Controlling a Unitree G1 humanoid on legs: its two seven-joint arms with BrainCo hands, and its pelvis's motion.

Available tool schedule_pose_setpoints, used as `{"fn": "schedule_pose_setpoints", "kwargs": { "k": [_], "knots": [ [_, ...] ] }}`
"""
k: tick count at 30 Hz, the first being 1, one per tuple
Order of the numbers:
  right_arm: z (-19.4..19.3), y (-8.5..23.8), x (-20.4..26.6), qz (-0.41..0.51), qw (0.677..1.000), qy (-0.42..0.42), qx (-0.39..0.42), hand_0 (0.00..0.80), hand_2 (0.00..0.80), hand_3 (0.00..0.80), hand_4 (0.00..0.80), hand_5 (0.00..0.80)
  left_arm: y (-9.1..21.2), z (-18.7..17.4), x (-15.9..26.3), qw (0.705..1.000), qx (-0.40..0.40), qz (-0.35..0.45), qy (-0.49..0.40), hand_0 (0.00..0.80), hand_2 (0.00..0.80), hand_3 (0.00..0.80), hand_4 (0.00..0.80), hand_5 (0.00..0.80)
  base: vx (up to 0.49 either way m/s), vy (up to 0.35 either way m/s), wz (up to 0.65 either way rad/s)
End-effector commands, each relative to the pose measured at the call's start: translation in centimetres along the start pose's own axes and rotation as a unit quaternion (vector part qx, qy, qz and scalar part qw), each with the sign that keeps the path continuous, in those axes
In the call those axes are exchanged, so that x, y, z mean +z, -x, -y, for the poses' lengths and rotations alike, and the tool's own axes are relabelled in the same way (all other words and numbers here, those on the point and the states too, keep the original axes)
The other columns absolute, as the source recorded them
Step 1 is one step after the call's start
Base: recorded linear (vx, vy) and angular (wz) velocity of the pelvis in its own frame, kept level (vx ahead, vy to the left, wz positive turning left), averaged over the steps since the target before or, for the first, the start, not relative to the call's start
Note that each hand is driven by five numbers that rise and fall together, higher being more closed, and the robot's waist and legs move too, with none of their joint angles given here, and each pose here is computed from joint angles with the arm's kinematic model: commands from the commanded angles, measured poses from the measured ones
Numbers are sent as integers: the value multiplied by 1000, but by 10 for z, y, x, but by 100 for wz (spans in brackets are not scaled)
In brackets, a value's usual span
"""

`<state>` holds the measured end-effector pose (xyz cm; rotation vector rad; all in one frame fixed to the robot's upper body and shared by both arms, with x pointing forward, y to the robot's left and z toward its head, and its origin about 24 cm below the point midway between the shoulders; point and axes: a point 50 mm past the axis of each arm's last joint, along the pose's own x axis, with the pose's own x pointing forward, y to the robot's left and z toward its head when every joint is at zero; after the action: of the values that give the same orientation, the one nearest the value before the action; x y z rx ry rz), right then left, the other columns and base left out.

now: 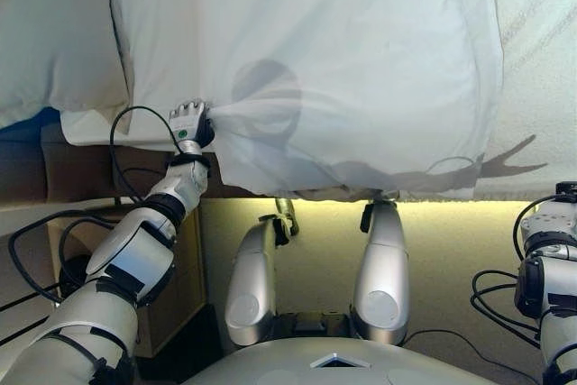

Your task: Make the bed neatly

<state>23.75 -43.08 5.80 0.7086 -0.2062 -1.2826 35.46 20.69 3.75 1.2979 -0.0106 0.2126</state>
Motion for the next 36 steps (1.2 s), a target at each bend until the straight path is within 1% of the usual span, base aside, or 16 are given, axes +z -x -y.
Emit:
{"fn": "schedule_pose_setpoints", "kwargs": {
  "k": [1, 2, 6, 9, 11, 17, 21, 24, 28, 32, 36],
  "knots": [
    [21, 0, 1, 22, 999, 11, -32, 0, 0, 0, 0, 0, 25, -2, -73, 993, 13, -115, -27, 157, 157, 157, 157, 157, -32, -47, 4],
    [22, 1, -2, 20, 999, 9, -32, 0, 0, 0, 0, 0, 23, 0, -66, 995, 14, -102, -11, 0, 0, 0, 0, 0, -45, -65, 7],
    [29, 9, -19, 7, 999, -7, -40, 0, 0, 0, 0, 0, 13, 0, -25, 998, 30, -28, 48, 0, 0, 0, 0, 0, -69, -135, 11],
    [35, 14, -29, -3, 999, -22, -48, 0, 0, 0, 0, 0, 7, -5, 3, 995, 41, 26, 83, 0, 0, 0, 0, 0, -53, -164, 16],
    [39, 18, -36, -12, 998, -33, -57, 0, 0, 0, 0, 0, 7, -8, 16, 991, 48, 55, 109, 0, 0, 0, 0, 0, -40, -182, 15],
    [45, 25, -49, -31, 994, -57, -85, 0, 0, 0, 0, 0, 6, -25, 56, 974, 69, 160, 143, 0, 0, 0, 0, 0, -28, -164, 9],
    [45, 28, -55, -45, 992, -68, -98, 0, 0, 0, 0, 0, 4, -36, 73, 968, 79, 204, 126, 0, 0, 0, 0, 0, -36, -147, 14],
    [44, 29, -59, -57, 991, -73, -95, 0, 0, 0, 0, 0, 3, -43, 93, 957, 103, 250, 108, 0, 0, 0, 0, 0, -26, -76, 11],
    [36, 33, -64, -65, 991, -79, -89, 0, 0, 0, 0, 0, 5, -55, 126, 938, 127, 303, 113, 0, 0, 0, 0, 0, -4, -5, 2],
    [37, 36, -68, -62, 989, -88, -102, 0, 0, 0, 0, 0, 14, -56, 147, 926, 116, 344, 106, 0, 0, 0, 0, 0, 0, 0, 0],
    [37, 38, -69, -61, 988, -93, -111, 0, 0, 0, 0, 0, 18, -49, 152, 930, 92, 346, 81, 0, 0, 0, 0, 0, -6, -19, 4]
  ]
}}
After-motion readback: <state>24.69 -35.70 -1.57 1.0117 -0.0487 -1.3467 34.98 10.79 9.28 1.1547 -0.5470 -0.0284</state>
